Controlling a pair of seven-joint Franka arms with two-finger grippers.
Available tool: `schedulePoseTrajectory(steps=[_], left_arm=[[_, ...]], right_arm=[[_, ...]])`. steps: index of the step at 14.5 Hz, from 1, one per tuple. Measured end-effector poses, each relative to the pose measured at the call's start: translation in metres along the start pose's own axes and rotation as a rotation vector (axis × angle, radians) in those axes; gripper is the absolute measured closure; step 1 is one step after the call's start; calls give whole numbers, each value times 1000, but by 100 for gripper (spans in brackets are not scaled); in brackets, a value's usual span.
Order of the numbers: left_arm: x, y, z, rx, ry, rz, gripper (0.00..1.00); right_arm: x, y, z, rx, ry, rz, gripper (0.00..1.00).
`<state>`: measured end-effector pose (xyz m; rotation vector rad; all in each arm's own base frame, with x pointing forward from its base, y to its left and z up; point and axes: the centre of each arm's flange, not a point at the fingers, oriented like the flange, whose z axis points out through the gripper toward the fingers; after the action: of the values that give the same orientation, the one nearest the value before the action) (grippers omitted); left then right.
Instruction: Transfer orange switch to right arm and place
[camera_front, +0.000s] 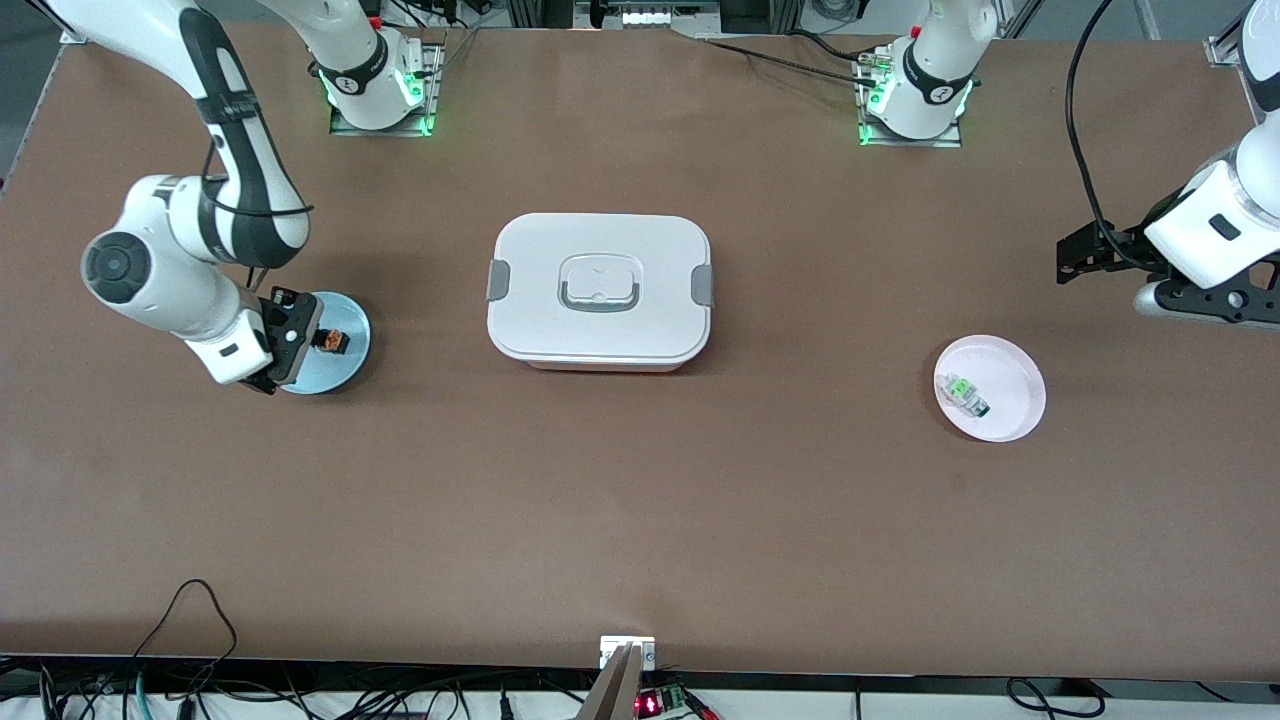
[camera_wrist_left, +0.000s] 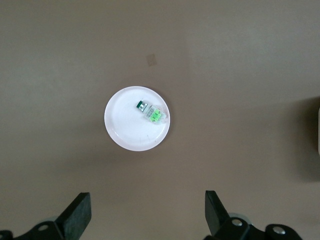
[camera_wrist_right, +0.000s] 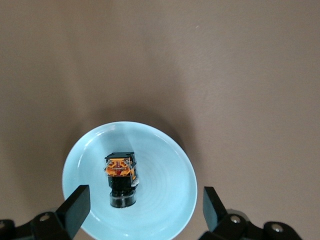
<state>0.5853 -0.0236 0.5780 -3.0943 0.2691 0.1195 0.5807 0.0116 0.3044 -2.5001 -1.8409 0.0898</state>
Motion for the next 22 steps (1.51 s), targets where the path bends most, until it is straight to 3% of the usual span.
schedulePoseTrajectory(steps=[5,10,12,14,18,20,22], left_arm=[[9,-1,2,-1,38,65,0],[8,-3,-2,-14,50,64,0],[8,-3,-3,-21,51,64,0],[8,-3,-3,-21,52,64,0],[6,-16,-4,-22,54,42,0],[6,-23,-4,-23,60,30,0],[7,-30,-7,-18,86,18,0]], right_arm=[[11,-13,-76,0,25,252,0],[24,-48,-143,-8,-73,494,0],[30,-62,-180,-2,-118,643,0],[29,-68,-218,-8,-127,794,0],[17,-68,-263,-30,-94,1106,0],[7,-65,-271,28,-25,1209,0],[-5,-62,-282,33,39,1255,0]])
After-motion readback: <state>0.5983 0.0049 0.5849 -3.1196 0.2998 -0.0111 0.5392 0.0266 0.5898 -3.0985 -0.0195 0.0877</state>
